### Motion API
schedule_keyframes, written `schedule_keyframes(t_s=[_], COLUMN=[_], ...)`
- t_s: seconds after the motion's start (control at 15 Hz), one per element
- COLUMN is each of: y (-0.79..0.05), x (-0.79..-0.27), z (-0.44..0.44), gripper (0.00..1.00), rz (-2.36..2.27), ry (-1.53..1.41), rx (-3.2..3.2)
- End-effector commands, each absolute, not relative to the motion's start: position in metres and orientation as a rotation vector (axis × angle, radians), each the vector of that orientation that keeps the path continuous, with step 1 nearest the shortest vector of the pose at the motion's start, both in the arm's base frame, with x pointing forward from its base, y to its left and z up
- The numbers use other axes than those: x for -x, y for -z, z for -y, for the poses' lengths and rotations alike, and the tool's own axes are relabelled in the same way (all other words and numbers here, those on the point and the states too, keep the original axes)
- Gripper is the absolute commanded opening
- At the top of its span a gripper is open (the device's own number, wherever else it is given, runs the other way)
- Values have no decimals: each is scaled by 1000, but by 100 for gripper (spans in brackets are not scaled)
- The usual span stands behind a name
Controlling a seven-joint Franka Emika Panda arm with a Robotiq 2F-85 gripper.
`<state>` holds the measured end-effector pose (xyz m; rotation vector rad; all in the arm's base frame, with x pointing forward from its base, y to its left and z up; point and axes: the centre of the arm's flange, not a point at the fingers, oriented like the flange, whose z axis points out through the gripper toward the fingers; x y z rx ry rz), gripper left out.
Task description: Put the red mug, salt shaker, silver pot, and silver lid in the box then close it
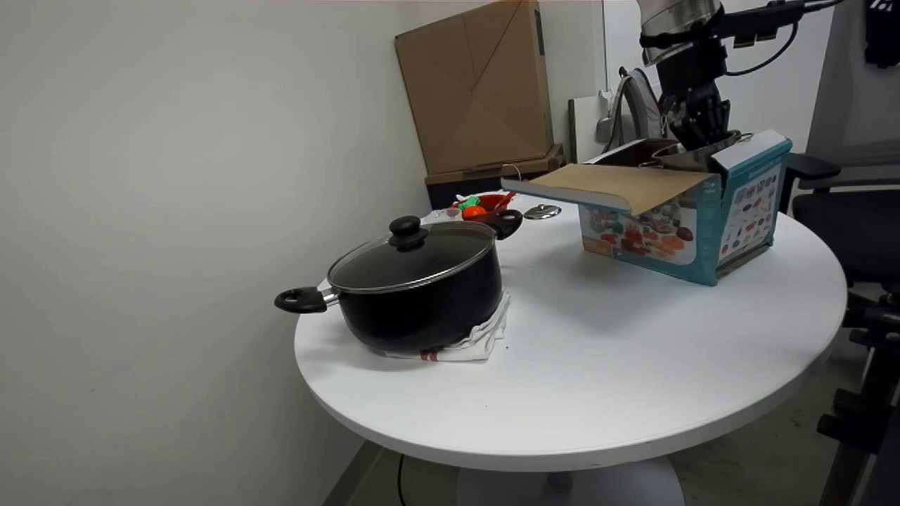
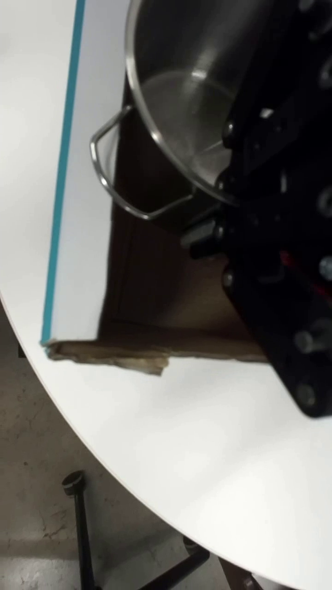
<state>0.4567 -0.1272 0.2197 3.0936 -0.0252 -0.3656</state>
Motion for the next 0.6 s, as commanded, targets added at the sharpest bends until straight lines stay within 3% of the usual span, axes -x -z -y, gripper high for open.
schedule_keyframes(t_s=[0.0, 0.53], y=[-203, -170], x=[-463, -469], z=[138, 148], gripper=[1, 1], rz=[61, 72], ry=[394, 477], rx=[-3049, -2966])
